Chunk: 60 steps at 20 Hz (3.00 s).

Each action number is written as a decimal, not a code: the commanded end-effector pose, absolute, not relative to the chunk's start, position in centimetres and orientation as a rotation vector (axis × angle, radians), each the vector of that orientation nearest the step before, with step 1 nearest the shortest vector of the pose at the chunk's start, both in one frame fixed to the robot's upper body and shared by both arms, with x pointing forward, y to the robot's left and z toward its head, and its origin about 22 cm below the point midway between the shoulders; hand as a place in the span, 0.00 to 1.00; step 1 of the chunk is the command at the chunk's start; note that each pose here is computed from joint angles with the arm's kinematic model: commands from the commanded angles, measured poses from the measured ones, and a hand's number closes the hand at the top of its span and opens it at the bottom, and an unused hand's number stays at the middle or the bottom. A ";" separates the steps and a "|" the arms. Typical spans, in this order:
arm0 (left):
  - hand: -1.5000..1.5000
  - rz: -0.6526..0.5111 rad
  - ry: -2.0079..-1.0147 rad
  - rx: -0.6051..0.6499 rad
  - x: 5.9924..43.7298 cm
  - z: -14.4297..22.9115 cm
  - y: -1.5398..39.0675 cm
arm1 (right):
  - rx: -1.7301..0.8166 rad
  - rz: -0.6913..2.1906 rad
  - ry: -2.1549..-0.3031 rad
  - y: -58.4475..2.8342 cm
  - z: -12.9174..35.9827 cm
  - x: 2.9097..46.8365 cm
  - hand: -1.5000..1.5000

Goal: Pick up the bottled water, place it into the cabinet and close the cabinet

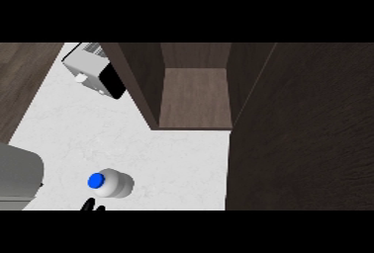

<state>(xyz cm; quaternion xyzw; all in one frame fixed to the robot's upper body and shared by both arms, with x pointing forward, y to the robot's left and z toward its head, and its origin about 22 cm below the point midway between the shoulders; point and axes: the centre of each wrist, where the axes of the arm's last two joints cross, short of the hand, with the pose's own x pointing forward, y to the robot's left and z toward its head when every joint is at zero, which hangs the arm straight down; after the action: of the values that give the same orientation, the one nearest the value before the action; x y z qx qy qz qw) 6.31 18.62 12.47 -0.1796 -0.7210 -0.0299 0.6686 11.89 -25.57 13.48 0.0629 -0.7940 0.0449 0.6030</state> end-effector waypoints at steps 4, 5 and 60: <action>0.00 -0.090 -1.754 -0.446 3.8 16.9 19.4 | 0.200 0.076 -1.881 -26.2 16.6 9.5 0.00; 0.00 -0.072 -1.751 -0.404 3.5 17.1 19.9 | 0.208 0.097 -1.873 -25.6 16.6 8.6 0.00; 0.00 -0.013 -1.521 0.022 16.6 -5.4 28.8 | 0.272 0.126 -1.917 -28.3 15.5 5.4 0.00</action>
<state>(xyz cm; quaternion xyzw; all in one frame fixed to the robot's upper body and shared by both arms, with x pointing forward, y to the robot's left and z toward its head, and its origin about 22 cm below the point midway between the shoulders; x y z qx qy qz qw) 15.35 28.26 -3.63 0.0079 -0.7005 -0.0095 0.7135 7.13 -29.59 11.23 0.0757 -0.7890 0.0643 0.6063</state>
